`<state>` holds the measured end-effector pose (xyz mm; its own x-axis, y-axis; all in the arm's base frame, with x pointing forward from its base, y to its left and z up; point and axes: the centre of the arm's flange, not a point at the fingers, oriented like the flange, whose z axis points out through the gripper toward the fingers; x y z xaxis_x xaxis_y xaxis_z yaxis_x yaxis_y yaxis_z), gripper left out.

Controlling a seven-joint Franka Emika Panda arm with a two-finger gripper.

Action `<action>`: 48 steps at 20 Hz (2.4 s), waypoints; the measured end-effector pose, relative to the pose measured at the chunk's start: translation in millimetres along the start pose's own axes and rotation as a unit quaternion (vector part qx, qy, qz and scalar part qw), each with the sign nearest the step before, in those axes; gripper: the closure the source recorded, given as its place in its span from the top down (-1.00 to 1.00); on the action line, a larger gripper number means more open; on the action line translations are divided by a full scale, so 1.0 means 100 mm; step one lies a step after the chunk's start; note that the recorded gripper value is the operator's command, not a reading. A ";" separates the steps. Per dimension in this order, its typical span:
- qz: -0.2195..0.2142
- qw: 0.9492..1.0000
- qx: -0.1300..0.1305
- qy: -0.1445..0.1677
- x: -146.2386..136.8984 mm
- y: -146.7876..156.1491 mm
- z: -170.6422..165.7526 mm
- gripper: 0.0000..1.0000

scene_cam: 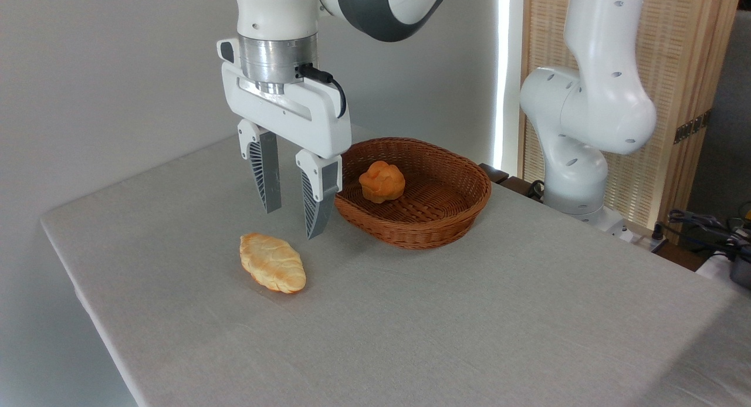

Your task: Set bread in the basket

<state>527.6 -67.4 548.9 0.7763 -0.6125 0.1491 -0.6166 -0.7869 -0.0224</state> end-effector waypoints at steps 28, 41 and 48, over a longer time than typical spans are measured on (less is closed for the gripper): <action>0.002 1.000 -0.007 -0.012 0.05 0.00 0.16 1.00; 0.126 0.991 -0.026 -0.035 0.37 0.37 0.62 1.00; 0.331 0.940 -0.022 -0.076 0.50 0.57 0.93 1.00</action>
<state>543.3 -149.5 463.2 0.2272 -0.9735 -0.0261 -0.9738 -0.2267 -0.0202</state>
